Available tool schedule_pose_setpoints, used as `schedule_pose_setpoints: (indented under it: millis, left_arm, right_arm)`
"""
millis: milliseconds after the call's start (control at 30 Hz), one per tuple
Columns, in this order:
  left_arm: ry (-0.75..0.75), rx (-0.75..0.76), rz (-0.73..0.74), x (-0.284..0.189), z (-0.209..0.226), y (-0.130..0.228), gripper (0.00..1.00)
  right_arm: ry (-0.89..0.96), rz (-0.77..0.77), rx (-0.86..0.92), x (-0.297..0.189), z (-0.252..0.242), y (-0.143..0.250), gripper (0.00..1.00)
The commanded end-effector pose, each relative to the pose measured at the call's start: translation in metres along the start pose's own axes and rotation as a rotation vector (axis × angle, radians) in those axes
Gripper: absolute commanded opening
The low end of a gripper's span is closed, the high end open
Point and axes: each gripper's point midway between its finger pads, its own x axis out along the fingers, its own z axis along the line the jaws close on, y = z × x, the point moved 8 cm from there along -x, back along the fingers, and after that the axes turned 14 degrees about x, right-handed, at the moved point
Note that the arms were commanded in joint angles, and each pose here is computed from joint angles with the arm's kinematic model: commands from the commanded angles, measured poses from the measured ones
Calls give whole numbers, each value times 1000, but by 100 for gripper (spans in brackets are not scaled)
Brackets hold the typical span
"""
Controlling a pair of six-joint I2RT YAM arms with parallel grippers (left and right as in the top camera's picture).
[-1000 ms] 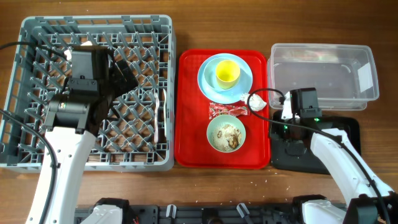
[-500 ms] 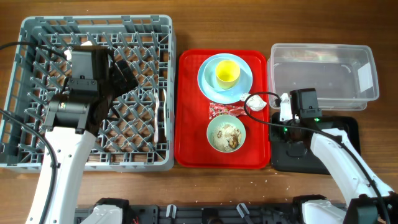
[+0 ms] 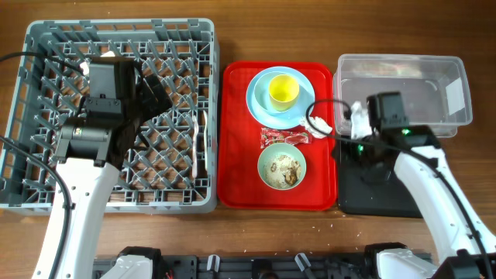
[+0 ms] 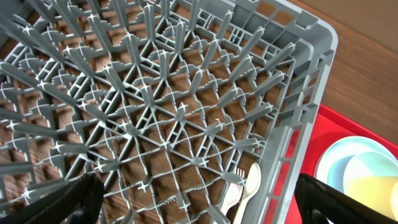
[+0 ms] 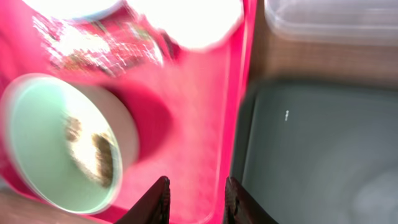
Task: Sort waste into correct bins and load items into the dishwasher rack
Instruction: 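Move the right gripper toward the green bowl on the red tray, then grasp the rim of the green bowl with the right gripper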
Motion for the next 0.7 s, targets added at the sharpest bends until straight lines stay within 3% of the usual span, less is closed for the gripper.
schedule_pose_setpoints:
  millis: [0, 133, 200, 300, 400, 500, 567, 667]
  left_arm:
    - [6, -12, -19, -4, 1, -5, 100]
    - [6, -12, -19, -4, 1, -5, 100]
    - [6, -12, -19, -4, 1, -5, 100]
    - [6, -12, -19, -4, 1, -5, 100]
    - [6, -12, -19, -4, 1, -5, 100]
    - [6, -12, -19, -4, 1, -5, 100]
    - [6, -12, -19, -4, 1, -5, 100]
    - [6, -12, -19, -4, 1, -5, 100]
  right_arm:
    - [-54, -77, 40, -27, 18, -23, 30]
    - [-343, 47, 66, -32, 44, -13, 30]
    - [-327, 71, 73, -31, 42, -8, 30]
    - [-269, 94, 99, -30, 36, -3, 16]
    - [-275, 141, 156, -27, 42, 5, 11]
    - [-282, 182, 9, -18, 72, 23, 12]
    - [-302, 155, -182, -10, 110, 41, 19]
    - [-203, -58, -392, 1, 159, 68, 24]
